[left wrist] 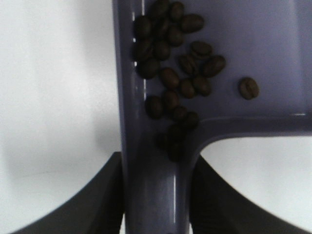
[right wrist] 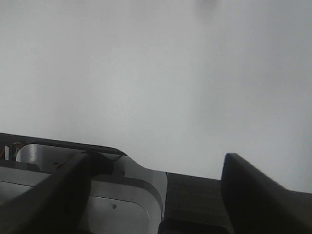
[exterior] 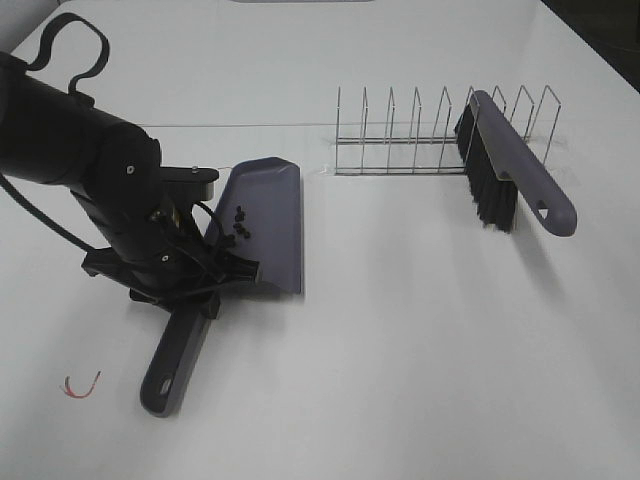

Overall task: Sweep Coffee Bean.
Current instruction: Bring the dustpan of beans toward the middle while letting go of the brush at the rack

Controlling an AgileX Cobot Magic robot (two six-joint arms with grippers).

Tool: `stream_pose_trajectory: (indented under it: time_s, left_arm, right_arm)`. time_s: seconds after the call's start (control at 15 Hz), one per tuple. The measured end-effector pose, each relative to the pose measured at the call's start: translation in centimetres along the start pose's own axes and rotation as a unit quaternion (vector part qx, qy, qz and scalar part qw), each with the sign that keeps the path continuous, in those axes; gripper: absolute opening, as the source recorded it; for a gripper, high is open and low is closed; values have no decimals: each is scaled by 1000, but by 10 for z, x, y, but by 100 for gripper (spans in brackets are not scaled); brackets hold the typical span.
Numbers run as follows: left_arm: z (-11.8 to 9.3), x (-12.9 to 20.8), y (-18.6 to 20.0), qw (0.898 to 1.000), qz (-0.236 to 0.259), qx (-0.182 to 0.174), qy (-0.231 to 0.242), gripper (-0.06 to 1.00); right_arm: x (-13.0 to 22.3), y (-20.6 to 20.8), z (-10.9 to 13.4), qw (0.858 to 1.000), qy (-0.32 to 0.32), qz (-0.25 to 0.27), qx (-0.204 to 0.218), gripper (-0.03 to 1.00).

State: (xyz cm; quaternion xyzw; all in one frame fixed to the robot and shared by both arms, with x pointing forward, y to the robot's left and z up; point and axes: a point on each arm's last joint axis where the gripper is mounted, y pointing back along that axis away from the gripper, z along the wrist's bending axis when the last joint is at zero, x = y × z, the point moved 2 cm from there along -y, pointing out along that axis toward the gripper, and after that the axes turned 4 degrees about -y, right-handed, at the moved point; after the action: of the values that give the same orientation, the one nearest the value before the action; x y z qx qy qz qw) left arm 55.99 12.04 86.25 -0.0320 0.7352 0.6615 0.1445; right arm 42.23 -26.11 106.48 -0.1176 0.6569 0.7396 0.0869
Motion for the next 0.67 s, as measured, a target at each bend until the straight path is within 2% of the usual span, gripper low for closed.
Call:
stream_pose_trajectory:
  time_s: [0.47,0.6,0.67]
  left_arm:
    - [-4,-12,-6,999,41,-16,2,38]
    - [-5,-14,-2,998,54,-21,1,60]
    - [-5,-14,-1,998,58,-22,-3,64]
  right_arm:
    - [9,12,1,1000,1,-23,-7,71]
    - [9,12,1,1000,1,-21,-7,71]
    - [9,12,1,1000,1,-21,-7,71]
